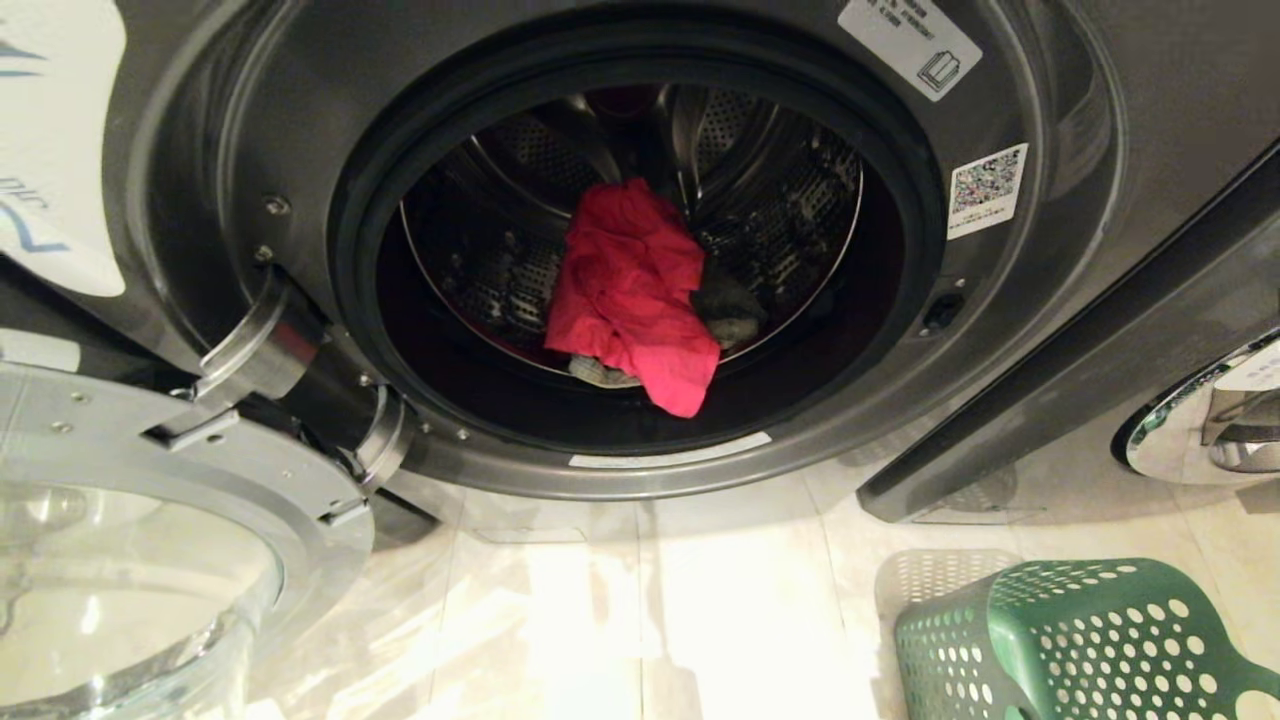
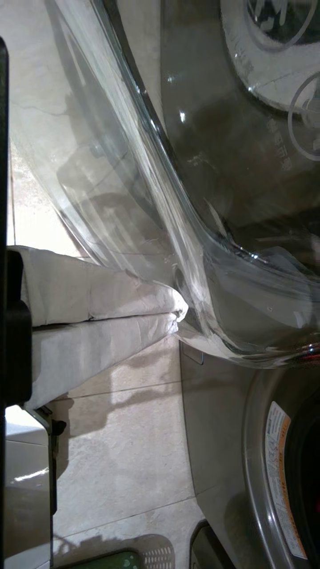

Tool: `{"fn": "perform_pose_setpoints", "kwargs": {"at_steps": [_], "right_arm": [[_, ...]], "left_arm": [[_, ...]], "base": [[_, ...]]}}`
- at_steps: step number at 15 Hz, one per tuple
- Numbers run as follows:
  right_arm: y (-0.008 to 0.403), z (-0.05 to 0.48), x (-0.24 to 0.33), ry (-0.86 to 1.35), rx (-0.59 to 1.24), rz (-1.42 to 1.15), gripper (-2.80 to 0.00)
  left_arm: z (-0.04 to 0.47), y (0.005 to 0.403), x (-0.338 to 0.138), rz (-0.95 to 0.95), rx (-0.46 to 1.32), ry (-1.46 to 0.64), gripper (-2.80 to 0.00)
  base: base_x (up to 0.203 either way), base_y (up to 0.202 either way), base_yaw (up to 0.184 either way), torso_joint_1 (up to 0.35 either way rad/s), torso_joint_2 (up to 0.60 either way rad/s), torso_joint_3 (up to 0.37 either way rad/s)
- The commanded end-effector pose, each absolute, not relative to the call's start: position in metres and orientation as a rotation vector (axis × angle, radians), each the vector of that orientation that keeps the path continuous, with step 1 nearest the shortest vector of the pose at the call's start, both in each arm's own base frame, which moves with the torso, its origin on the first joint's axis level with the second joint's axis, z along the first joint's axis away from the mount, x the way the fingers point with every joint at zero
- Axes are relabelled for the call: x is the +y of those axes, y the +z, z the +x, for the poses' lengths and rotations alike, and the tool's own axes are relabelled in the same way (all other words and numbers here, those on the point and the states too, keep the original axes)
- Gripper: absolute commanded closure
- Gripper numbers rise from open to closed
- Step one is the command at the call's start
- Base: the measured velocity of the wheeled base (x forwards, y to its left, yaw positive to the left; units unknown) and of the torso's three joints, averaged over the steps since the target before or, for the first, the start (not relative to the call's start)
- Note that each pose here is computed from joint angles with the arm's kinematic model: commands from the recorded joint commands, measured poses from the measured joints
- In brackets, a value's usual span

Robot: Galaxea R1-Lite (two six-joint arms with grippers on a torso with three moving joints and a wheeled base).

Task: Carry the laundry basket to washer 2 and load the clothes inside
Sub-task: Close the washing machine door with the left hand

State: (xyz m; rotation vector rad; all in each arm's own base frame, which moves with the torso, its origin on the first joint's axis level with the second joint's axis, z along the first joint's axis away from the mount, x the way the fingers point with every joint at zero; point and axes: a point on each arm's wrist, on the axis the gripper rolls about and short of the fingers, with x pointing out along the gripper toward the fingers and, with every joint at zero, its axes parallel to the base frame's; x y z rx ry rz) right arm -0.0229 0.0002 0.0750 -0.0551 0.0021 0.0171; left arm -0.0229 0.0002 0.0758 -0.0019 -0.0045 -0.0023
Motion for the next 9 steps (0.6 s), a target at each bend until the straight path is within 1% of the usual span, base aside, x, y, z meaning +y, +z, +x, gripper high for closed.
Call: {"fn": "perform_pose_setpoints", "kwargs": {"at_steps": [1,9], "right_arm": [[0.0750,-0.0227,0.0002,0.017,0.006,-0.055,0.00],[0.0752,-0.0227,0.0002,0.017,0.004,-0.052,0.00]], "left_arm": [[-0.0228,0.0758,0.0002,-0.002,-0.003,-0.003,0.00],[-0.0229,0.0758,0.0002,-0.002,-0.005,-0.003,0.00]], "base": [[0.000,0.000,0.000,-0.002,0.00,0.139],[0.000,0.000,0.000,0.002,0.00,0.196]]}}
